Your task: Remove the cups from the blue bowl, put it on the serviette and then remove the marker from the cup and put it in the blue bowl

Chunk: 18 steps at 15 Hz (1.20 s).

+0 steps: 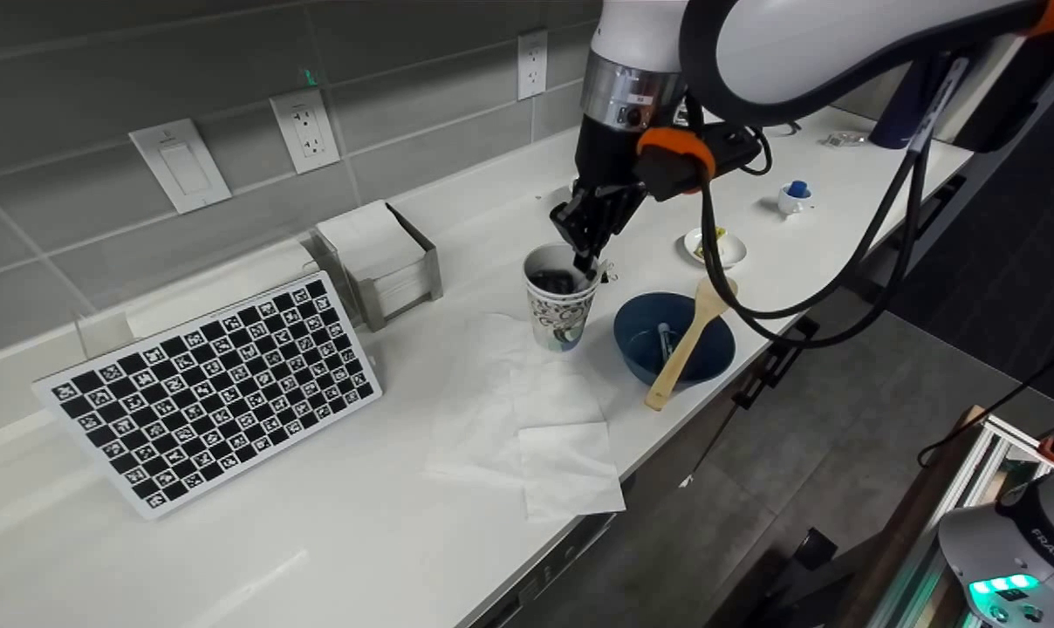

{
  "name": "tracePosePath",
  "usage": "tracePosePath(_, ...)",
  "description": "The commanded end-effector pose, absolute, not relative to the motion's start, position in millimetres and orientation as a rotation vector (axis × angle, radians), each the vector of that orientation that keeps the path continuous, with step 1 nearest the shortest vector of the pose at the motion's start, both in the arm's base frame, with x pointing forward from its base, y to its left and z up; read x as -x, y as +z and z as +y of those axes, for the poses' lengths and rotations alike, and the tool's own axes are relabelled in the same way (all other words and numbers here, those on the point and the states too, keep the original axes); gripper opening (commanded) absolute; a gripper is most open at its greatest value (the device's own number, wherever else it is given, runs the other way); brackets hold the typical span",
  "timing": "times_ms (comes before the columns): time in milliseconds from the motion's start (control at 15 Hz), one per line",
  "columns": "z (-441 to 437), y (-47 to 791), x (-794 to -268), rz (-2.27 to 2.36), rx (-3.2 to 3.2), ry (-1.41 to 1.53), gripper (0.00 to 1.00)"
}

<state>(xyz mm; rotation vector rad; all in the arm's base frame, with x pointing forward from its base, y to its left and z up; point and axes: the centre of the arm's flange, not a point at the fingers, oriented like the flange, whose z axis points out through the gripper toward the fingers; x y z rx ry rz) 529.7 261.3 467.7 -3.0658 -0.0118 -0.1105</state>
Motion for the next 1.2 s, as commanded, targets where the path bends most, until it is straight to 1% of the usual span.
tracePosePath(0,297.3,463.5,-528.1,-0.091,3.049,-0.065,0.01)
tracePosePath(200,314.7,444.1,-520.8,-0.163,3.031,-0.085,0.01)
tracePosePath(533,326.2,414.8,-529.2,-0.211,2.944,-0.060,0.01)
tracePosePath(1067,312.4,360.8,-550.9,-0.174,3.033,-0.096,0.01)
tracePosePath(1133,310.9,356.9,-551.2,-0.173,3.032,-0.075,0.31)
